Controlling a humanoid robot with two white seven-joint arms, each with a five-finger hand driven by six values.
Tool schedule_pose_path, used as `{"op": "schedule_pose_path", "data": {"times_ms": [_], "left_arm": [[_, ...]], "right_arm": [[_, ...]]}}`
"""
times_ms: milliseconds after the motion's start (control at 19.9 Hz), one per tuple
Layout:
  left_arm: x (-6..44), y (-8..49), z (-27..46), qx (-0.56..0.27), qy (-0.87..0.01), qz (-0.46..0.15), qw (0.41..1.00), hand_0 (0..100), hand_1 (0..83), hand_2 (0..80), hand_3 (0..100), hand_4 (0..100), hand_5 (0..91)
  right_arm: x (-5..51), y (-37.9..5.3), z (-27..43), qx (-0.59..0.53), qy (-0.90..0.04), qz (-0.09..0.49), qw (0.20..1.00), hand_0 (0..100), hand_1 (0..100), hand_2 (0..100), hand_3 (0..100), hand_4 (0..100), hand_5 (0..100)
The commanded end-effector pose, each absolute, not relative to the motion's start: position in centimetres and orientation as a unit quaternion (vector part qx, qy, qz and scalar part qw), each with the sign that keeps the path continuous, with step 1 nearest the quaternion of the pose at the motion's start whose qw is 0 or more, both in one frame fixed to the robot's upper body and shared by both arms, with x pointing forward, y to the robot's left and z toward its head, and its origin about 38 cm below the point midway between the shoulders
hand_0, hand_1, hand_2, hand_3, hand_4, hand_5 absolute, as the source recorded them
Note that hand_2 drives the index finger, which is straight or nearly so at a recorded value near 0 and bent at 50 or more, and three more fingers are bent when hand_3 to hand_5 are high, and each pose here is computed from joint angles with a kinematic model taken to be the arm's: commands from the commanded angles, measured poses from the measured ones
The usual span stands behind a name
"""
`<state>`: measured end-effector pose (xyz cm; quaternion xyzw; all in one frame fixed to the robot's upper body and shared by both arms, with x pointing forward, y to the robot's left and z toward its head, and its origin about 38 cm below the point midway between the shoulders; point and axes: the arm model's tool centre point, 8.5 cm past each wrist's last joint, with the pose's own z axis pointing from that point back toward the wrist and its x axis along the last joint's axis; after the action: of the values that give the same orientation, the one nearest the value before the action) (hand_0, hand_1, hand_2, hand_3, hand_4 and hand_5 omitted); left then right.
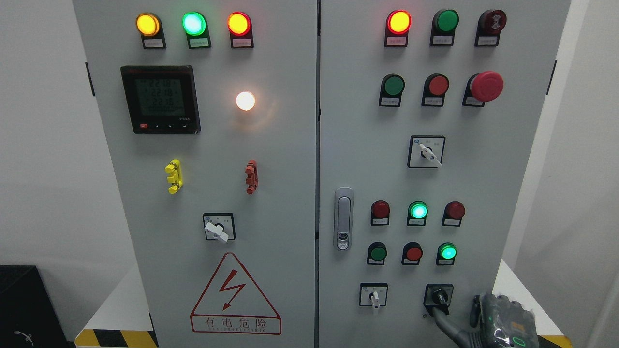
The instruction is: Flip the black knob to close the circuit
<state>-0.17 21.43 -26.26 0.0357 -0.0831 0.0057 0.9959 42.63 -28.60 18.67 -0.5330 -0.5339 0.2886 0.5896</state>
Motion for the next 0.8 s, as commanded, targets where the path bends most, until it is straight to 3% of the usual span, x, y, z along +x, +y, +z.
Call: {"op": "schedule_pose_path", "data": {"times_ms": [0, 753], "left_arm": [[-0.88, 21.34, -26.23, 0.033, -0.073, -0.015, 0.997, 12, 55.6, 0.0, 0, 0, 0.0], [-0.87, 21.34, -26.23, 0.033, -0.074, -0.015, 0.997, 12, 55.6, 0.0, 0, 0, 0.0]], "right_arm": [[42.58, -29.27, 18.81, -0.536, -0.531, 0.282, 0.593, 0, 20, 81, 96, 77, 82], [42.52, -29.72, 18.94, -0.536, -0.531, 0.275, 0.595, 0, 20, 81, 95, 77, 82]]}}
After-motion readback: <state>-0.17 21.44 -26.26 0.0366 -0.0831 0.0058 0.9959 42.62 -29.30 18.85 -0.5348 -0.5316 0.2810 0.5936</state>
